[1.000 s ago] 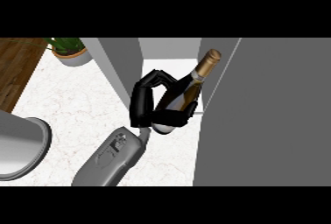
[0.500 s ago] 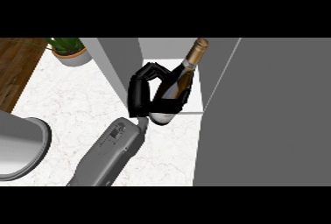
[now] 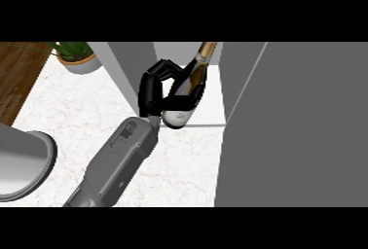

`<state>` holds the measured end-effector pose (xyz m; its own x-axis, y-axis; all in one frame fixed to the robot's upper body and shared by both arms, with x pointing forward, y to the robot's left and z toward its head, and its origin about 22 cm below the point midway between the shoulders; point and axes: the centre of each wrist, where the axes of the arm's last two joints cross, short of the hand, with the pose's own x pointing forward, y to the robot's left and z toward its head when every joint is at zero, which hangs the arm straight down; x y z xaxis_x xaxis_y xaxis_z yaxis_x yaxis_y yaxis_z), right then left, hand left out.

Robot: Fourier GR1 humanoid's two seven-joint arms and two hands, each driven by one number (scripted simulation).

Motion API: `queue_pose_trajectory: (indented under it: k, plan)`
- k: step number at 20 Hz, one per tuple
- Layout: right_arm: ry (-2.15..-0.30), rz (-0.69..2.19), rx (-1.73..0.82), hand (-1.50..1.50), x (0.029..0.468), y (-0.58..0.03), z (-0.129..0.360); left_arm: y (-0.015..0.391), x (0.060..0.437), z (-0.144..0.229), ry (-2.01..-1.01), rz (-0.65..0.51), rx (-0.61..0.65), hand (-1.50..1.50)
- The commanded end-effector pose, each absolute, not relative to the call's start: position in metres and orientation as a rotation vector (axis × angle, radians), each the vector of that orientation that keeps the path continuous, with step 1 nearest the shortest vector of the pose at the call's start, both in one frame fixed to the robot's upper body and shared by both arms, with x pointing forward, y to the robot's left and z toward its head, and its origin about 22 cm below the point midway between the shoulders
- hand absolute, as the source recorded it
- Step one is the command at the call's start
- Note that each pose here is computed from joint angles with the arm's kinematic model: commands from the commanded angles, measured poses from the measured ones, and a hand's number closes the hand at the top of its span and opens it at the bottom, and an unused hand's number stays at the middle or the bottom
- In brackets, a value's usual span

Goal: Pick up the wine, place it into the cabinet and close the cabinet

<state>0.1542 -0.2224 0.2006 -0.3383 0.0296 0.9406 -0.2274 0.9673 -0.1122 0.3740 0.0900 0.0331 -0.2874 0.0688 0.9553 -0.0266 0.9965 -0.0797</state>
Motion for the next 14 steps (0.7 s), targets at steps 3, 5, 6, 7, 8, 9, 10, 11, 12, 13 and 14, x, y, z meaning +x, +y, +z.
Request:
queue_pose_trajectory:
  k: [3,5,6,7,8,9,10,11,12,13,14]
  plan:
    - [-1.929,0.246,0.227,-1.50,0.135,-0.224,0.212,0.099,0.390,0.037,-1.852,0.067,0.032,1.50]
    - [-1.938,0.263,0.251,-1.50,0.137,-0.231,0.209,0.090,0.397,0.037,-1.831,0.083,0.027,1.50]
    - [-1.926,0.280,0.236,-1.50,0.133,-0.227,0.213,0.093,0.407,0.040,-1.832,0.092,0.013,1.50]
    - [-1.919,0.272,0.237,-1.50,0.132,-0.225,0.211,0.085,0.402,0.040,-1.828,0.093,0.042,1.50]
    - [-1.920,0.270,0.242,-1.50,0.144,-0.223,0.208,0.086,0.400,0.035,-1.827,0.088,0.037,1.50]
    - [-1.925,0.280,0.263,-1.50,0.134,-0.224,0.212,0.091,0.404,0.036,-1.847,0.093,0.026,1.50]
    - [-1.925,0.265,0.234,-1.50,0.128,-0.226,0.219,0.090,0.409,0.039,-1.831,0.078,0.059,1.50]
    - [-1.923,0.249,0.225,-1.50,0.128,-0.224,0.205,0.103,0.411,0.039,-1.866,0.072,0.079,1.50]
    - [-1.930,0.243,0.271,-1.50,0.136,-0.207,0.208,0.087,0.416,0.048,-1.899,0.064,0.101,1.50]
    - [-1.907,0.278,0.251,-1.50,0.134,-0.223,0.202,0.088,0.415,0.044,-1.913,0.063,0.126,1.50]
    - [-1.939,0.246,0.264,-1.50,0.135,-0.214,0.196,0.095,0.422,0.048,-1.922,0.062,0.128,1.50]
